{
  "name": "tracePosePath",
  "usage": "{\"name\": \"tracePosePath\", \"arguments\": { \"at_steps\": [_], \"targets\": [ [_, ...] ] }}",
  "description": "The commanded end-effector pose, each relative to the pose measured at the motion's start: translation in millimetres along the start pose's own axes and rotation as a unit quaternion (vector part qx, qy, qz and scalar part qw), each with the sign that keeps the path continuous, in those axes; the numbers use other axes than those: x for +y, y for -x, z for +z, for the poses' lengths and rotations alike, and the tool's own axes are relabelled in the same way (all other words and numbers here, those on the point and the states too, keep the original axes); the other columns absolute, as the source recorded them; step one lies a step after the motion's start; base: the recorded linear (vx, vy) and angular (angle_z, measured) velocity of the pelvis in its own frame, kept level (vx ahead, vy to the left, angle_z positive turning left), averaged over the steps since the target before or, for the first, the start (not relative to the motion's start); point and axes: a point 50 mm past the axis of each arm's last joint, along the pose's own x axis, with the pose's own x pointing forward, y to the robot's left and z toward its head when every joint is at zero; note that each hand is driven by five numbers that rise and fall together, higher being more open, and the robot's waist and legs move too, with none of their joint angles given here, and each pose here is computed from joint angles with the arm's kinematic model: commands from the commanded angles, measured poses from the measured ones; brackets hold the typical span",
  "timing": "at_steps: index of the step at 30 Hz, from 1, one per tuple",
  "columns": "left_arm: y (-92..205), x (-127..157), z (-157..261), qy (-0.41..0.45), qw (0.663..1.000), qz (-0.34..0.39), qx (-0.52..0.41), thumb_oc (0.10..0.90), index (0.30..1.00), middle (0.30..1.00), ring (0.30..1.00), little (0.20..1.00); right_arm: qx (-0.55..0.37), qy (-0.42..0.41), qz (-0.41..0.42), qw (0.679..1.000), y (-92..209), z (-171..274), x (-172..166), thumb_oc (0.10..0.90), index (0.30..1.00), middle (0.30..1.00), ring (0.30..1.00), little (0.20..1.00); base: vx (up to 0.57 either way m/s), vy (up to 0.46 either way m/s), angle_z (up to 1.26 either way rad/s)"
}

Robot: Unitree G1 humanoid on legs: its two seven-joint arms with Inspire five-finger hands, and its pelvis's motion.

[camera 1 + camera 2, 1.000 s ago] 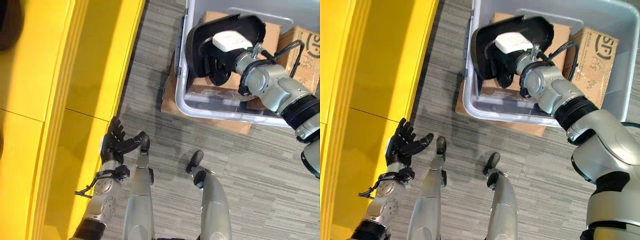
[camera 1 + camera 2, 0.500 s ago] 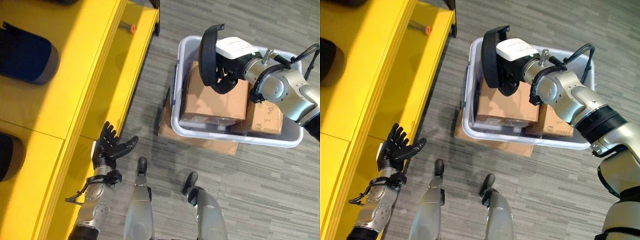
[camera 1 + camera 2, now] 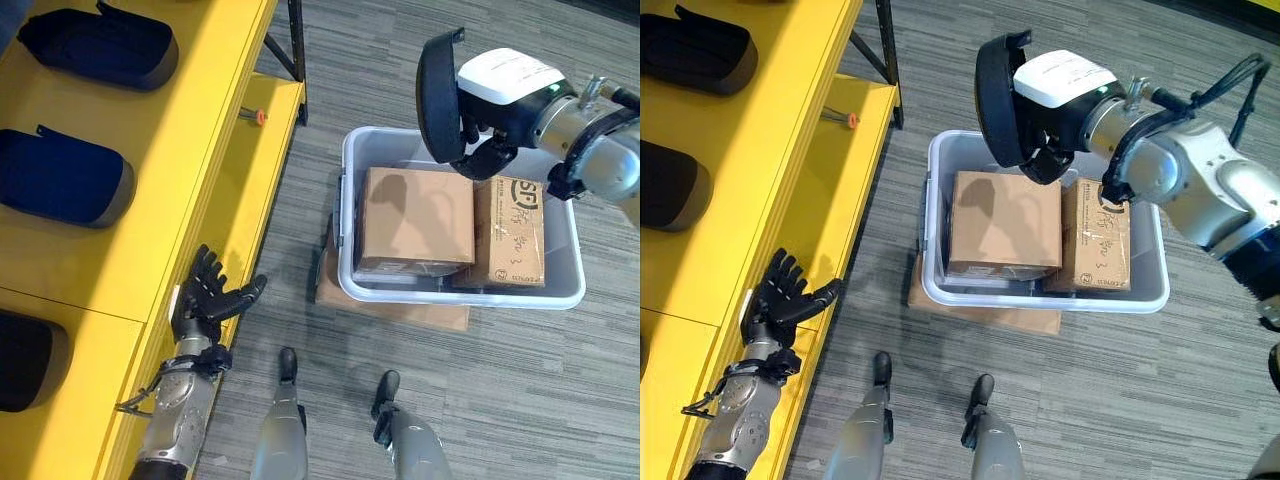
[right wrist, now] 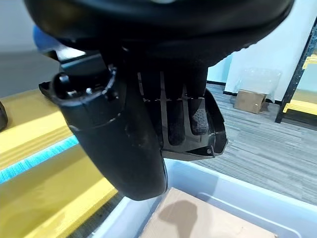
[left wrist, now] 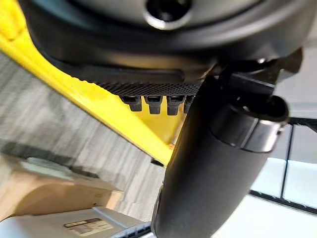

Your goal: Move parts from the plastic box to the shelf.

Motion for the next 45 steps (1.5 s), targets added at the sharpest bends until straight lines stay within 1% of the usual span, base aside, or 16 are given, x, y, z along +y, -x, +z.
{"name": "tracePosePath", "arguments": {
  "at_steps": [1, 9, 12, 13, 14, 16, 17, 18, 20, 21, 30, 31, 32, 36, 42, 45],
  "targets": [
    [3.9, -3.2, 40.1, -0.073, 0.991, -0.049, -0.103, 0.9, 1.0, 1.0, 1.0, 1.0, -0.034, -0.035, -0.057, 0.997, -4.3, 10.4, -18.8, 0.4, 0.3, 0.3, 0.3, 0.3, 0.05, 0.008, -0.03],
    [-3.4, -8.7, 127.1, -0.248, 0.919, -0.045, -0.303, 0.9, 1.0, 1.0, 1.0, 1.0, -0.054, -0.044, -0.058, 0.996, -7.1, 16.7, -20.2, 0.4, 0.3, 0.3, 0.3, 0.3, 0.05, 0.01, -0.05],
    [-1.7, -16.2, 154.7, -0.337, 0.864, -0.041, -0.372, 0.9, 1.0, 1.0, 1.0, 1.0, -0.063, -0.051, -0.056, 0.995, -10.0, 20.2, -18.0, 0.4, 0.3, 0.3, 0.3, 0.3, 0.06, 0.016, -0.01],
    [1.1, -22.3, 167.5, -0.386, 0.827, -0.045, -0.406, 0.9, 1.0, 1.0, 1.0, 1.0, -0.068, -0.053, -0.052, 0.995, -11.9, 21.9, -16.1, 0.4, 0.3, 0.3, 0.3, 0.3, 0.05, 0.016, -0.01],
    [1.2, -22.4, 167.3, -0.387, 0.826, -0.045, -0.406, 0.9, 1.0, 1.0, 1.0, 1.0, -0.068, -0.054, -0.052, 0.995, -12.0, 21.9, -15.9, 0.4, 0.3, 0.3, 0.3, 0.3, 0.05, 0.009, 0.01],
    [4.1, -32.6, 185.8, -0.46, 0.761, -0.048, -0.455, 0.9, 1.0, 1.0, 1.0, 1.0, -0.082, -0.055, -0.043, 0.994, -16.0, 28.1, -11.5, 0.4, 0.3, 0.3, 0.3, 0.3, 0.05, 0.008, 0.01],
    [4.0, -32.7, 185.7, -0.461, 0.76, -0.048, -0.455, 0.9, 1.0, 1.0, 1.0, 1.0, -0.082, -0.055, -0.043, 0.994, -16.1, 28.1, -11.5, 0.4, 0.3, 0.3, 0.3, 0.3, 0.08, 0.014, -0.01],
    [6.6, -38.4, 198.2, -0.522, 0.699, -0.049, -0.486, 0.9, 1.0, 1.0, 1.0, 1.0, -0.088, -0.057, -0.034, 0.994, -19.1, 31.3, -6.3, 0.4, 0.3, 0.3, 0.3, 0.3, 0.03, 0.009, 0.01],
    [11.9, -49.8, 214.0, -0.575, 0.625, -0.055, -0.525, 0.9, 1.0, 1.0, 1.0, 1.0, -0.105, -0.051, -0.027, 0.993, -20.9, 38.8, -4.3, 0.4, 0.3, 0.3, 0.3, 0.3, 0.03, 0.006, 0.0],
    [11.8, -50.1, 214.2, -0.575, 0.624, -0.055, -0.526, 0.9, 1.0, 1.0, 1.0, 1.0, -0.105, -0.051, -0.028, 0.993, -20.7, 38.6, -4.7, 0.4, 0.3, 0.3, 0.3, 0.3, 0.0, 0.0, 0.0],
    [45.9, -108.1, 250.7, -0.666, 0.342, -0.121, -0.651, 0.9, 1.0, 1.0, 1.0, 1.0, -0.136, -0.056, -0.002, 0.989, -33.6, 56.1, 16.7, 0.4, 0.3, 0.3, 0.3, 0.3, 0.02, 0.003, 0.03],
    [51.7, -116.9, 254.9, -0.674, 0.293, -0.129, -0.666, 0.9, 1.0, 1.0, 1.0, 1.0, -0.146, -0.053, 0.0, 0.988, -35.3, 61.2, 15.9, 0.4, 0.3, 0.3, 0.3, 0.3, 0.0, 0.0, 0.0],
    [51.2, -117.8, 255.1, -0.673, 0.292, -0.129, -0.667, 0.9, 1.0, 1.0, 1.0, 1.0, -0.145, -0.053, 0.0, 0.988, -35.1, 60.6, 15.6, 0.4, 0.3, 0.3, 0.3, 0.3, 0.0, 0.0, 0.0],
    [63.4, -134.6, 258.0, -0.685, 0.186, -0.149, -0.689, 0.9, 1.0, 1.0, 1.0, 1.0, -0.165, -0.051, 0.016, 0.985, -40.3, 71.0, 19.7, 0.4, 0.3, 0.3, 0.3, 0.3, 0.0, 0.0, 0.0],
    [73.6, -148.9, 252.8, -0.673, 0.129, -0.179, -0.706, 0.9, 1.0, 1.0, 1.0, 1.0, -0.183, -0.037, 0.033, 0.982, -42.1, 79.0, 19.3, 0.4, 0.3, 0.3, 0.3, 0.3, 0.0, 0.0, 0.0],
    [73.7, -151.3, 251.8, -0.67, 0.124, -0.184, -0.708, 0.9, 1.0, 1.0, 1.0, 1.0, -0.182, -0.033, 0.038, 0.982, -40.9, 77.4, 20.2, 0.4, 0.3, 0.3, 0.3, 0.3, 0.0, 0.0, 0.0]
  ]
}}
